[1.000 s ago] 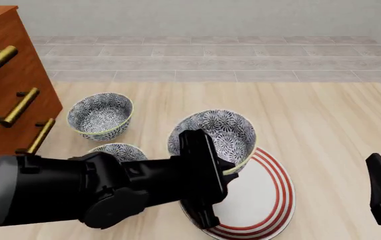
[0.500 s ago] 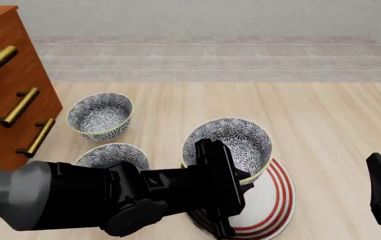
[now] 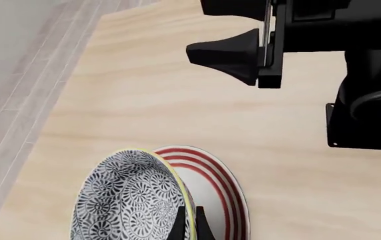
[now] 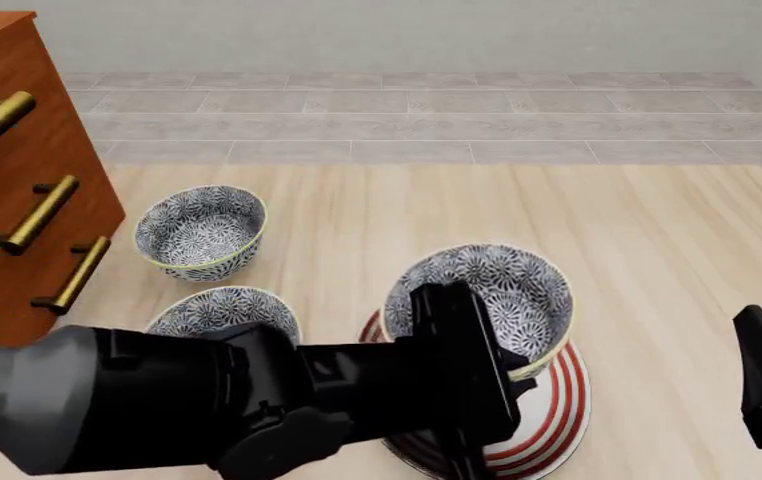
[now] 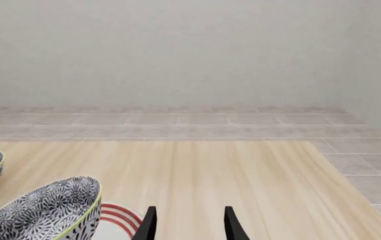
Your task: Put the bowl at the front on the plate.
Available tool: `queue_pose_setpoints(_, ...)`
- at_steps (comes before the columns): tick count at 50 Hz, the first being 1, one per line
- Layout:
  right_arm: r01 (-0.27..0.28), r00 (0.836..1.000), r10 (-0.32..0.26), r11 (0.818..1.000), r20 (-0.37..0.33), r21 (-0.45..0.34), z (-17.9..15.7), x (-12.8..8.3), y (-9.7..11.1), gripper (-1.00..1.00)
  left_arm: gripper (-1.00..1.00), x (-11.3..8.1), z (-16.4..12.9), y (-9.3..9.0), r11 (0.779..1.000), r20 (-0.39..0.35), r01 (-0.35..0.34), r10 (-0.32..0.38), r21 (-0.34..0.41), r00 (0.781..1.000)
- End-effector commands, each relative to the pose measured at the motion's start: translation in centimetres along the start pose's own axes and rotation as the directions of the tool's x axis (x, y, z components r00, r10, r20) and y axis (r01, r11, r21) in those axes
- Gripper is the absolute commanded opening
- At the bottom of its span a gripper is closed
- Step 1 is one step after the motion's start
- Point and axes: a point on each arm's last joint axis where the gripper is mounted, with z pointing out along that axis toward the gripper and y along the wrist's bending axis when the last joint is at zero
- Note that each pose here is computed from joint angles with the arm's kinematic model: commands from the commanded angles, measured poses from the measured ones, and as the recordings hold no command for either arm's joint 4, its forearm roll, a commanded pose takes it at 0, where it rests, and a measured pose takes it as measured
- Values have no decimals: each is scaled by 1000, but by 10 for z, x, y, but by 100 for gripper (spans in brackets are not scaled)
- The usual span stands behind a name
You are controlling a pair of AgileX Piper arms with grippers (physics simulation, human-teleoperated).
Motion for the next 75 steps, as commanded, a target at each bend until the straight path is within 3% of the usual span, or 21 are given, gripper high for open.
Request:
queue_pose_setpoints(1, -1, 1000, 1, 1000, 1, 1, 0, 0, 0, 100, -100, -12, -2, -2, 1000, 15, 8, -8, 16, 1000)
queue_pose_setpoints(6, 0, 1000, 0, 1000, 1, 2, 0, 0, 0, 100, -100, -17, 1, -8, 998, -5, 41, -41, 44, 999)
queue_pose_setpoints(15, 0, 1000, 0, 1000, 2, 3, 0, 0, 0, 100, -100, -13, 8, -9, 998, -32, 32, -30, 51, 999)
queue_pose_setpoints(36, 0, 1000, 0, 1000, 1, -1, 0, -1, 0, 100, -100, 18, 28, -7, 999, -81, 6, -3, 35, 997)
queue_pose_setpoints(75, -1, 1000, 1, 1000, 3, 1, 0, -1, 0, 100, -100, 26, 29, -17, 998, -95, 45, -39, 53, 995)
